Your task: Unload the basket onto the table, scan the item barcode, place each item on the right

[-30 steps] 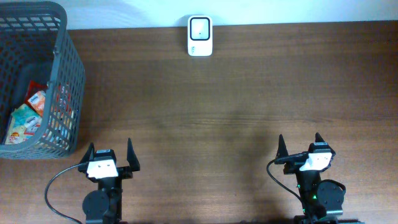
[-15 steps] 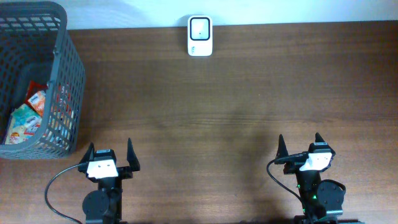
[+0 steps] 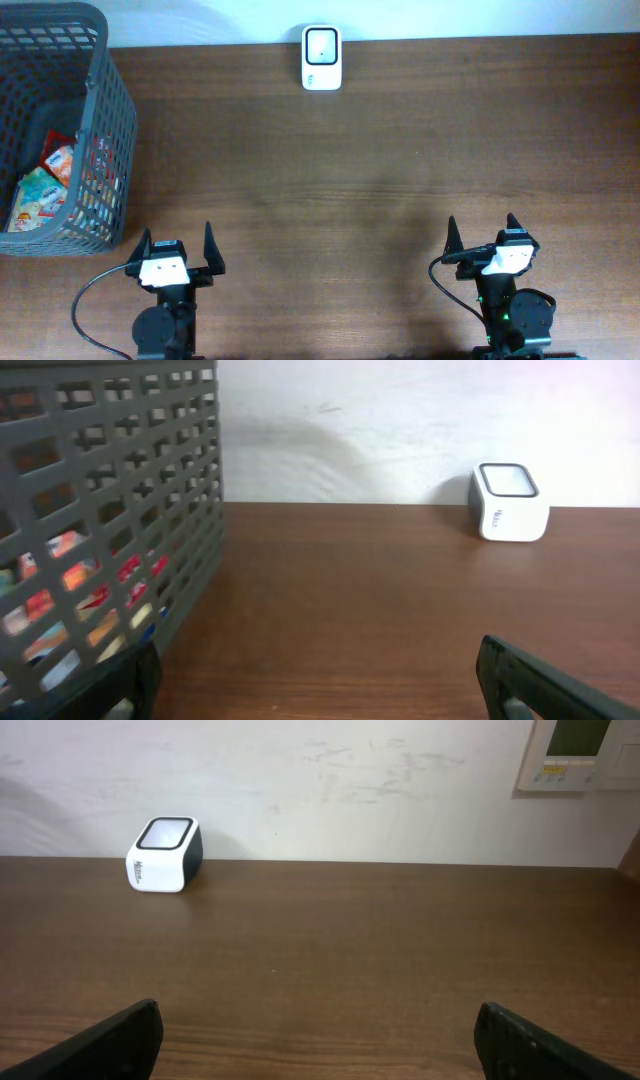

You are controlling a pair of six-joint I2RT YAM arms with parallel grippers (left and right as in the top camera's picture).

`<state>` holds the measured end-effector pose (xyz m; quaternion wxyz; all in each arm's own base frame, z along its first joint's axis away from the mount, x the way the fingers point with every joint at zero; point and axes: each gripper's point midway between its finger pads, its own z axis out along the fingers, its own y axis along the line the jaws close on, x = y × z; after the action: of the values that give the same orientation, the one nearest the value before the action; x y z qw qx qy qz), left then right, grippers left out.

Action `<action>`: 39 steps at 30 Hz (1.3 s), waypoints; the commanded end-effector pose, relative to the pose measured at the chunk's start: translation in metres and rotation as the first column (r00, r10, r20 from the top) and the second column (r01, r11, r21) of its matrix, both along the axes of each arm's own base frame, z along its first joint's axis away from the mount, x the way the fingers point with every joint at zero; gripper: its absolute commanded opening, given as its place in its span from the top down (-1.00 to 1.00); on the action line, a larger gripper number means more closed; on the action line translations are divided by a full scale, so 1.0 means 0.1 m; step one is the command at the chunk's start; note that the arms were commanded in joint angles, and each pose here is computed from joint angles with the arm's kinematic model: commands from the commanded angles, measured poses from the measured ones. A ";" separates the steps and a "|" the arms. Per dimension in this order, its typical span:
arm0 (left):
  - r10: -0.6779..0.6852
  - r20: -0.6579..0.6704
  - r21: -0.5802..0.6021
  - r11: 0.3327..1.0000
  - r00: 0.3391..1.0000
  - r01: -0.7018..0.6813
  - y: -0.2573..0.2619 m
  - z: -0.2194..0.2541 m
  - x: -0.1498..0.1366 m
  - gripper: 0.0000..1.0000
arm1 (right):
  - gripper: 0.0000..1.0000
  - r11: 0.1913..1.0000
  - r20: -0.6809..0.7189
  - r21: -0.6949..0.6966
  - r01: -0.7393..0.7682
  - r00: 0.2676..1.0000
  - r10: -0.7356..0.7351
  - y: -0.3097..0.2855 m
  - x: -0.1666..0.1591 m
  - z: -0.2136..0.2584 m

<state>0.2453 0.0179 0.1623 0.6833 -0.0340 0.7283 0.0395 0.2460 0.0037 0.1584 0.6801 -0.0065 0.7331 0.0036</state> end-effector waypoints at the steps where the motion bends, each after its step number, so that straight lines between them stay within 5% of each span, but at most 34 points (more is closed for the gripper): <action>1: -0.381 0.133 -0.014 0.923 0.915 0.386 -0.67 0.31 -0.06 -0.98 | -0.97 1.000 -0.007 0.003 0.002 1.000 -0.002 0.00 0.00 -0.04; 2: -0.643 0.282 0.144 0.762 0.712 0.631 -1.15 0.75 -0.37 -0.98 | -0.97 1.000 -0.007 0.003 0.002 1.000 -0.002 0.00 0.00 -0.04; 3: -0.716 0.377 0.290 0.694 0.588 0.659 -1.29 1.07 -0.61 -0.98 | -0.97 1.000 -0.007 0.003 0.002 1.000 -0.002 0.00 0.00 -0.04; 4: -0.715 0.469 0.395 0.695 0.518 0.602 -1.28 1.40 -0.80 -0.98 | -0.97 1.000 -0.007 0.003 0.002 1.000 -0.002 0.00 0.00 -0.04; 7: -0.604 0.518 0.440 0.795 0.606 0.417 -1.06 2.05 -0.86 -0.98 | -0.97 1.000 -0.007 0.003 0.002 1.000 -0.002 0.00 0.00 -0.04; 8: -0.516 0.485 0.374 0.852 0.706 0.366 -0.90 2.20 -0.73 -0.98 | -0.97 1.000 -0.007 0.003 0.002 1.000 -0.002 0.00 0.00 -0.04; 9: -0.360 0.321 0.228 0.927 0.876 0.297 -0.62 2.26 -0.46 -0.98 | -0.97 1.000 -0.007 0.003 0.002 1.000 -0.002 0.00 0.00 -0.04; 10: -0.373 0.168 0.177 0.922 0.913 0.344 -0.64 2.25 -0.30 -0.98 | -0.97 1.000 -0.007 0.003 0.002 1.000 -0.002 0.00 0.00 -0.04; 12: -0.597 0.041 0.125 0.798 0.801 0.589 -1.05 2.32 -0.14 -0.98 | -0.98 1.000 -0.007 0.003 0.002 1.000 -0.002 0.00 0.00 -0.04; 15: -0.392 0.010 0.056 0.919 0.920 0.391 -0.68 2.38 0.44 -0.98 | -0.97 1.000 -0.007 0.003 0.002 1.000 -0.002 0.00 0.00 -0.04; 17: -0.209 -0.143 0.025 0.976 0.967 0.215 -0.32 2.47 0.92 -0.98 | -0.97 1.000 -0.007 0.003 0.002 1.000 -0.002 0.00 0.00 -0.04; 20: -0.010 -0.445 -0.014 1.000 0.895 0.004 0.43 2.43 1.60 -0.98 | -0.97 1.000 -0.007 0.003 0.002 1.000 -0.002 0.00 0.00 -0.04; 22: 0.169 -0.437 -0.098 0.967 0.883 -0.234 1.41 2.57 1.95 -0.98 | -0.97 1.000 -0.007 0.003 0.002 1.000 -0.002 0.00 0.00 -0.04; 27: 0.217 -0.610 -0.148 0.914 0.762 -0.379 2.20 1.78 1.95 -0.98 | -0.97 1.000 -0.007 0.003 0.002 1.000 -0.002 0.00 0.00 -0.04; 29: 0.318 -0.664 -0.068 0.876 0.677 -0.478 2.48 1.53 1.89 -0.98 | -0.97 1.000 -0.007 0.003 0.002 1.000 -0.002 0.00 0.00 -0.04; 30: 0.365 -0.713 -0.027 0.839 0.598 -0.544 2.59 1.30 1.84 -0.78 | -0.97 1.000 -0.007 0.003 0.002 1.000 -0.002 0.00 0.00 -0.04; 32: 0.420 -0.778 -0.021 0.726 0.468 -0.687 2.71 0.94 1.72 -0.74 | -0.97 1.000 -0.007 0.003 0.002 1.000 -0.002 0.00 0.00 -0.04; 35: 0.376 -0.836 0.001 0.729 0.398 -0.685 2.75 0.45 1.82 -0.67 | -0.97 1.000 -0.007 0.003 0.002 1.000 -0.002 0.00 0.00 -0.04; 37: 0.339 -0.863 -0.004 0.736 0.374 -0.677 2.73 0.23 1.86 -0.08 | -0.97 1.000 -0.007 0.003 0.002 1.000 -0.002 0.00 0.00 -0.04; 39: 0.313 -0.880 -0.004 0.747 0.357 -0.664 2.66 0.06 1.93 -0.11 | -0.97 1.000 -0.007 0.003 0.002 1.000 -0.002 0.00 0.00 -0.04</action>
<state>0.4310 0.2889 0.1800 0.1901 -0.3566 0.9059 0.1265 0.2461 0.0037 0.1580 0.6794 -0.0065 0.7337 0.0036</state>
